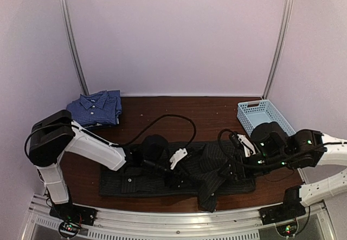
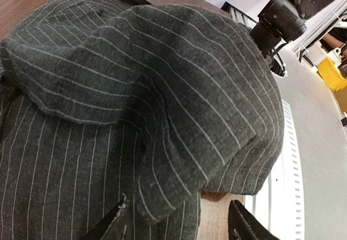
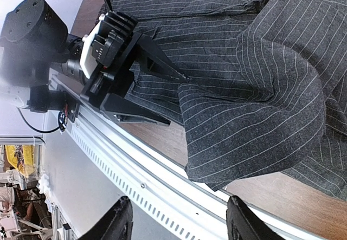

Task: Fold and stack the long sleeve shirts
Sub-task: Adjust the sleeve of the rectangle-folded shirt.

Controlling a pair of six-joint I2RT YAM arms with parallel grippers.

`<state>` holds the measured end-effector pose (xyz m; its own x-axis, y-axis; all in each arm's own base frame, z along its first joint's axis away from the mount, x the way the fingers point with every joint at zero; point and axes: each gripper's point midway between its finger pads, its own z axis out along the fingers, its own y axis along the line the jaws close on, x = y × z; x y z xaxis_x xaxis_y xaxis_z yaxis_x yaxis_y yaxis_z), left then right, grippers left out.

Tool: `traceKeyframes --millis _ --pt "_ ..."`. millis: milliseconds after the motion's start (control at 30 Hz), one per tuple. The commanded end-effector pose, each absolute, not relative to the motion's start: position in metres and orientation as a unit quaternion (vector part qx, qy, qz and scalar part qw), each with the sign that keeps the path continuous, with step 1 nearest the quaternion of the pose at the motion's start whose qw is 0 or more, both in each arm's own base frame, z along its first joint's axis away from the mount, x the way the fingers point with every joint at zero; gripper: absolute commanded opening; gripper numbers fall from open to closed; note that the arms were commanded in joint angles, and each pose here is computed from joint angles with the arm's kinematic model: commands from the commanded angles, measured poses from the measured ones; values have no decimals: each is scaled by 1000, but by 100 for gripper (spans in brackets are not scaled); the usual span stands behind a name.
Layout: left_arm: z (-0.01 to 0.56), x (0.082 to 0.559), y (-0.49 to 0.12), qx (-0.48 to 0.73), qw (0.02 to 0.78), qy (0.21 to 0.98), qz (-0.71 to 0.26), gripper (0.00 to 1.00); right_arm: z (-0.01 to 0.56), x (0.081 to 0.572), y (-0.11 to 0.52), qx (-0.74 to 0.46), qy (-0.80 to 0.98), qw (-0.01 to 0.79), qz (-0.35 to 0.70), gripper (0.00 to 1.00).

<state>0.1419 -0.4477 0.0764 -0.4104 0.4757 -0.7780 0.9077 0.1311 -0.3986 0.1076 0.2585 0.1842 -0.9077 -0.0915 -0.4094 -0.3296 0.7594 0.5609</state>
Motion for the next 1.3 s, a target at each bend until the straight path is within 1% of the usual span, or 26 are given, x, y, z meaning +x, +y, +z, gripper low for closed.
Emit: traceKeyframes --millis 0,133,200,467,500,933,1067,1267 --pt "93 137 -474 510 255 670 -474 61 190 115 254 -114 922 205 307 60" --pt "84 136 -484 511 234 674 -480 59 192 121 252 -112 923 217 297 60" --pt "79 135 -487 512 226 675 -481 50 192 123 251 -111 923 219 295 60" --pt "89 124 -489 522 211 669 -485 3 188 142 237 -92 928 238 270 60" --pt "91 121 -488 526 209 668 -484 0 187 146 233 -85 930 242 263 60" --pt "127 69 -483 582 180 645 -462 0 171 208 168 15 937 295 188 61" --pt "134 64 -482 582 171 644 -466 0 156 214 168 11 940 282 191 61" --pt "132 57 -478 580 139 651 -470 0 132 218 174 -3 948 259 186 61"
